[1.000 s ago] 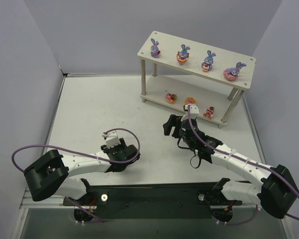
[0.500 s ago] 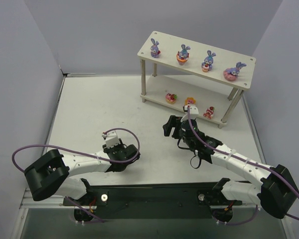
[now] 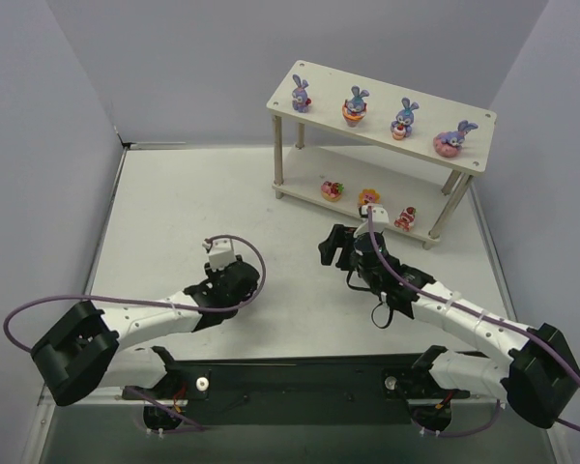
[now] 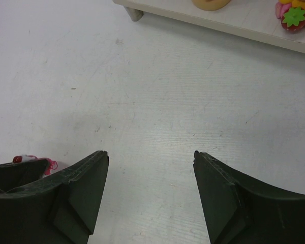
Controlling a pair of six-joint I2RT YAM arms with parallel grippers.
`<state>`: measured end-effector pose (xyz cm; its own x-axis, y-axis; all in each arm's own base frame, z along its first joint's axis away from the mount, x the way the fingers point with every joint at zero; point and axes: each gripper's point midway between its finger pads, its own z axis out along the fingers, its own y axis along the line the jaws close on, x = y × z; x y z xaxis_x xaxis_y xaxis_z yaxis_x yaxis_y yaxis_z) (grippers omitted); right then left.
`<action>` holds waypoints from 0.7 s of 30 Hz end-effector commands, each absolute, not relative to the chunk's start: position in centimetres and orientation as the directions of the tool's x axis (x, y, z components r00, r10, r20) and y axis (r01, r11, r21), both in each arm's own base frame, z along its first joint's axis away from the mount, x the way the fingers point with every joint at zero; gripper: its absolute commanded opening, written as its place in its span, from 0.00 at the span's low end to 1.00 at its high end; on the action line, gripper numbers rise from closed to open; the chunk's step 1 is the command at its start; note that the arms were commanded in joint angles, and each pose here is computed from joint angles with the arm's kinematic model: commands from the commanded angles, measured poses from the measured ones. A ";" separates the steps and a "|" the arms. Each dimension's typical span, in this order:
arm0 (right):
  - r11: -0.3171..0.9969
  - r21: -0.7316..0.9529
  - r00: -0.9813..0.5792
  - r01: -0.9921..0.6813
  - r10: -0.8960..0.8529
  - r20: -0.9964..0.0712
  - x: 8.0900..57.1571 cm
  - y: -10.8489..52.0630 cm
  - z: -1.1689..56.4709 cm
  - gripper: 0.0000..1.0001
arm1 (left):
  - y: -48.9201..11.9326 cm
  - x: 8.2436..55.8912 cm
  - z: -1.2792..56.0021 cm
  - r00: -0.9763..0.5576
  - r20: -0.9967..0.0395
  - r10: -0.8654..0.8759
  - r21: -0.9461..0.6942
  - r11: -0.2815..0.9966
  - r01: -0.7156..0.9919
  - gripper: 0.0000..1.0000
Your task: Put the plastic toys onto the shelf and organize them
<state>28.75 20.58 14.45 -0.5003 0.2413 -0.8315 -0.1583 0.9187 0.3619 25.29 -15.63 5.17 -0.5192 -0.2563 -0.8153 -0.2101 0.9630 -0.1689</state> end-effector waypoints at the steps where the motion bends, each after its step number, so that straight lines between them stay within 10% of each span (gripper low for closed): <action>1: 0.910 0.394 -0.478 -0.126 0.293 -0.828 28.5 19.6 15.7 0.68 | -20.1 29.9 11.3 -0.436 -0.874 -0.215 -0.277 0.958 0.081 0.00; 21: 0.915 0.402 -0.532 -0.044 0.319 -0.785 24.4 14.7 17.0 0.65 | -31.9 48.0 18.5 -0.250 -0.968 -0.012 -0.135 0.867 0.481 0.00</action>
